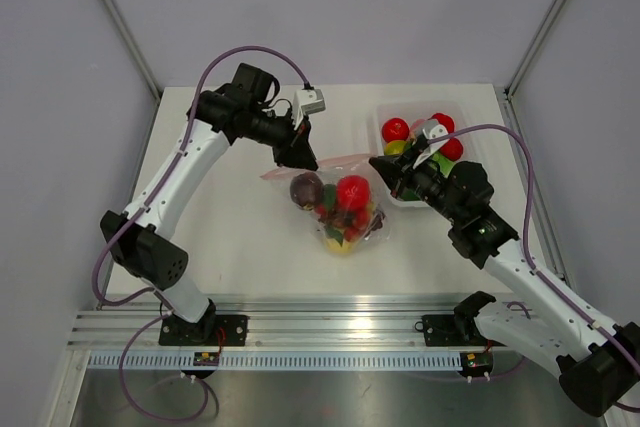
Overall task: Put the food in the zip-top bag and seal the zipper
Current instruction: Zip the zipper food storage bag at the center of the board.
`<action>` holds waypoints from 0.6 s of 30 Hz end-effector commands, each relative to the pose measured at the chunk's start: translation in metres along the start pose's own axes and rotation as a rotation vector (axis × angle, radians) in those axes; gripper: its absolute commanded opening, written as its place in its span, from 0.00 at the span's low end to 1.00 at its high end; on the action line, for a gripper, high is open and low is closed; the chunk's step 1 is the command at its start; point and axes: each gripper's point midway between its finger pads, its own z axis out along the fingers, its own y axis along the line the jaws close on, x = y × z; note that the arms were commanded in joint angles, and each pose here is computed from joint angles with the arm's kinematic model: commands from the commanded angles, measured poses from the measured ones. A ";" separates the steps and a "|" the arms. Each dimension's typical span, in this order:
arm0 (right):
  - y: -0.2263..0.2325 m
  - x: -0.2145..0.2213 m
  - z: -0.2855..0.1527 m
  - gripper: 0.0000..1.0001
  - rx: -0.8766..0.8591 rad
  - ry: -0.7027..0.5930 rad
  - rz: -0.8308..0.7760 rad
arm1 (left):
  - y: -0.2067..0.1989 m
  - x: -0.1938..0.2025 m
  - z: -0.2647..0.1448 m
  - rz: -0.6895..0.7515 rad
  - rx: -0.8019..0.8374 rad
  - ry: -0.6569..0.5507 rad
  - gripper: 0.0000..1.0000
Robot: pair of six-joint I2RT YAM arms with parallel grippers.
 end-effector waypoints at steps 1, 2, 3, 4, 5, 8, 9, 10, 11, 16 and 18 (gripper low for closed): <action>-0.015 -0.044 -0.006 0.00 0.089 -0.156 -0.040 | -0.003 -0.003 -0.022 0.014 -0.070 -0.028 0.00; -0.018 -0.044 -0.007 0.00 0.109 -0.160 -0.037 | -0.003 0.001 -0.022 0.005 -0.071 -0.022 0.00; -0.021 -0.047 -0.007 0.00 0.124 -0.171 -0.036 | -0.001 0.003 -0.023 -0.003 -0.079 -0.024 0.00; -0.023 -0.049 -0.009 0.00 0.140 -0.184 -0.028 | -0.003 0.004 -0.026 -0.003 -0.085 -0.029 0.00; -0.031 -0.049 -0.011 0.00 0.188 -0.198 -0.020 | -0.001 0.012 -0.023 -0.018 -0.085 -0.022 0.00; -0.041 -0.060 -0.019 0.00 0.249 -0.260 -0.017 | 0.003 0.023 -0.027 -0.047 -0.109 -0.031 0.00; -0.041 -0.062 -0.019 0.00 0.251 -0.266 -0.019 | 0.009 0.031 -0.027 -0.072 -0.119 -0.031 0.00; -0.041 -0.062 -0.019 0.00 0.254 -0.267 -0.019 | 0.009 0.034 -0.028 -0.082 -0.121 -0.034 0.00; -0.041 -0.062 -0.019 0.00 0.252 -0.265 -0.017 | 0.007 0.033 -0.030 -0.083 -0.128 -0.048 0.00; -0.043 -0.063 -0.016 0.00 0.258 -0.274 0.000 | 0.001 0.036 -0.039 -0.095 -0.162 -0.066 0.00; -0.045 -0.064 -0.015 0.00 0.268 -0.279 0.004 | -0.002 0.036 -0.045 -0.086 -0.191 -0.071 0.00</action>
